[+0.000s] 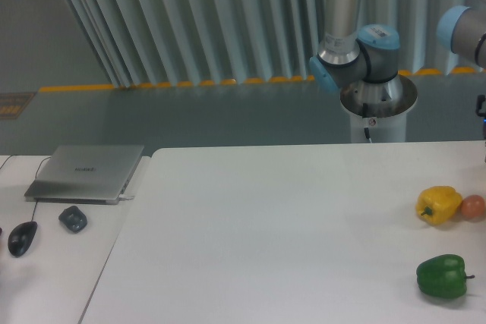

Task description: Place the red peppers in a basket

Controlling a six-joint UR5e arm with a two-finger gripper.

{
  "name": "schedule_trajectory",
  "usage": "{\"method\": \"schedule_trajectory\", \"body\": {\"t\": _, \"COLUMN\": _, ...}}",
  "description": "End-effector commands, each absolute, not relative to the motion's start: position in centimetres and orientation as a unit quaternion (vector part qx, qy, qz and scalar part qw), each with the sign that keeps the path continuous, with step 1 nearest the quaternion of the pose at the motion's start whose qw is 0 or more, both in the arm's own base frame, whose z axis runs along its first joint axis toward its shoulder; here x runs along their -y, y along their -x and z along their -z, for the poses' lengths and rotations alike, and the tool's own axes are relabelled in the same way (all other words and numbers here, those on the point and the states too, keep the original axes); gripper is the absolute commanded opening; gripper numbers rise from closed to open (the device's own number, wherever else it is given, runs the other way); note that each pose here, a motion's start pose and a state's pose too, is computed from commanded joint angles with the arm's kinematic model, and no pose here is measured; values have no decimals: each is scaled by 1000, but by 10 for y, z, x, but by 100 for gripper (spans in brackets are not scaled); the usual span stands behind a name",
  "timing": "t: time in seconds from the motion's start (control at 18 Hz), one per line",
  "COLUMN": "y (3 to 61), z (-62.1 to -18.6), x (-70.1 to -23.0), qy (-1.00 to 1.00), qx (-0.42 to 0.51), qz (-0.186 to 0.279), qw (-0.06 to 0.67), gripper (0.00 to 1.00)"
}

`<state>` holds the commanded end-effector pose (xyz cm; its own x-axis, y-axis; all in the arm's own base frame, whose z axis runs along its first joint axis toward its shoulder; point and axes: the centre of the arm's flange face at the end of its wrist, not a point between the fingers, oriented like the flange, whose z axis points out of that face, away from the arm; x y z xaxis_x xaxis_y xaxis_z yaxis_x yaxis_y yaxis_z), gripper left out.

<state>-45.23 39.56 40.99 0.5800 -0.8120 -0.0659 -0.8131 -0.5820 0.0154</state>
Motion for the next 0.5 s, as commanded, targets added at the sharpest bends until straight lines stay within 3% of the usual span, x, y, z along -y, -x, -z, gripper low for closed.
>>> {"method": "schedule_trajectory", "body": {"t": 0.5, "y": 451, "z": -408, "x": -396, "qy": 889, "qx": -458, "qz": -30, "qw": 9, "gripper": 100}}
